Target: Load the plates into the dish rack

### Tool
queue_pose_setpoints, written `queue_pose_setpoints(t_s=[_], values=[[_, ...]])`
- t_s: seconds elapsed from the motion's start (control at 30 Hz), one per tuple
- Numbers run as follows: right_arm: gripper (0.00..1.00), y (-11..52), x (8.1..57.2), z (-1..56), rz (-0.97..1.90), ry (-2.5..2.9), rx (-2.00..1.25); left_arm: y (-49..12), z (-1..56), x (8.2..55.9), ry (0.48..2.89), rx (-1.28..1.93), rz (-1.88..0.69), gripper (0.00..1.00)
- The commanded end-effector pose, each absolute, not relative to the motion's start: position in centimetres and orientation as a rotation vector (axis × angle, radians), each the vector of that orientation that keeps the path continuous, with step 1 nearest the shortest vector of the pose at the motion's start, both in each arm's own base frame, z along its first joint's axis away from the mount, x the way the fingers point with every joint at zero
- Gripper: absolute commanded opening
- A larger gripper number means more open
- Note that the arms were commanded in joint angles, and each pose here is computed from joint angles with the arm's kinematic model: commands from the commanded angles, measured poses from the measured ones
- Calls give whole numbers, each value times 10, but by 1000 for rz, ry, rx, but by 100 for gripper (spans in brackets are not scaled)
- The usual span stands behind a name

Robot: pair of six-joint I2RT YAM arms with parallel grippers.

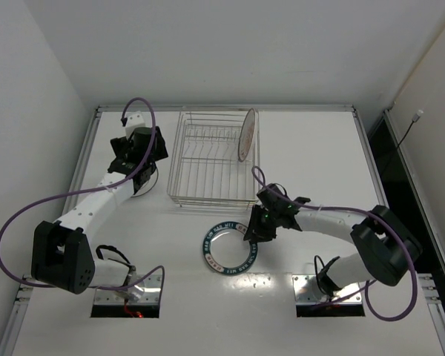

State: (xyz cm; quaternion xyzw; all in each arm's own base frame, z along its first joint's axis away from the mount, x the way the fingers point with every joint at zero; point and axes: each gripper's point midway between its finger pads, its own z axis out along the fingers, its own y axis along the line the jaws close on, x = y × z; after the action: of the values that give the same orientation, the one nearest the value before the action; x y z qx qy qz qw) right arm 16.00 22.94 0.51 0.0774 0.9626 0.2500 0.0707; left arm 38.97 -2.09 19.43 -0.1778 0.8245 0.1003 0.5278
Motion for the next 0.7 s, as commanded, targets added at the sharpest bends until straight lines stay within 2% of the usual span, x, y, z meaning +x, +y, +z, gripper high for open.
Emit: queue_pose_setpoints(t_s=[0.0, 0.1, 0.13, 0.2, 0.5, 0.57, 0.67], values=[[27, 224, 140, 3, 683, 2999, 159, -25, 205, 392, 1939, -443, 214, 100], [36, 226, 133, 9, 592, 3011, 86, -23, 209, 391, 1927, -450, 218, 100], [48, 228, 133, 14, 587, 2998, 60, -23, 209, 391, 1927, -450, 218, 100], [55, 227, 126, 19, 552, 2985, 70, -23, 209, 391, 1927, -450, 218, 100], [56, 209, 136, 59, 641, 2740, 288, -35, 201, 395, 1966, -391, 168, 100], [56, 209, 140, 65, 668, 2711, 315, -38, 196, 396, 1987, -357, 165, 96], [57, 212, 143, 70, 649, 2738, 328, -50, 183, 400, 2024, -289, 133, 83]])
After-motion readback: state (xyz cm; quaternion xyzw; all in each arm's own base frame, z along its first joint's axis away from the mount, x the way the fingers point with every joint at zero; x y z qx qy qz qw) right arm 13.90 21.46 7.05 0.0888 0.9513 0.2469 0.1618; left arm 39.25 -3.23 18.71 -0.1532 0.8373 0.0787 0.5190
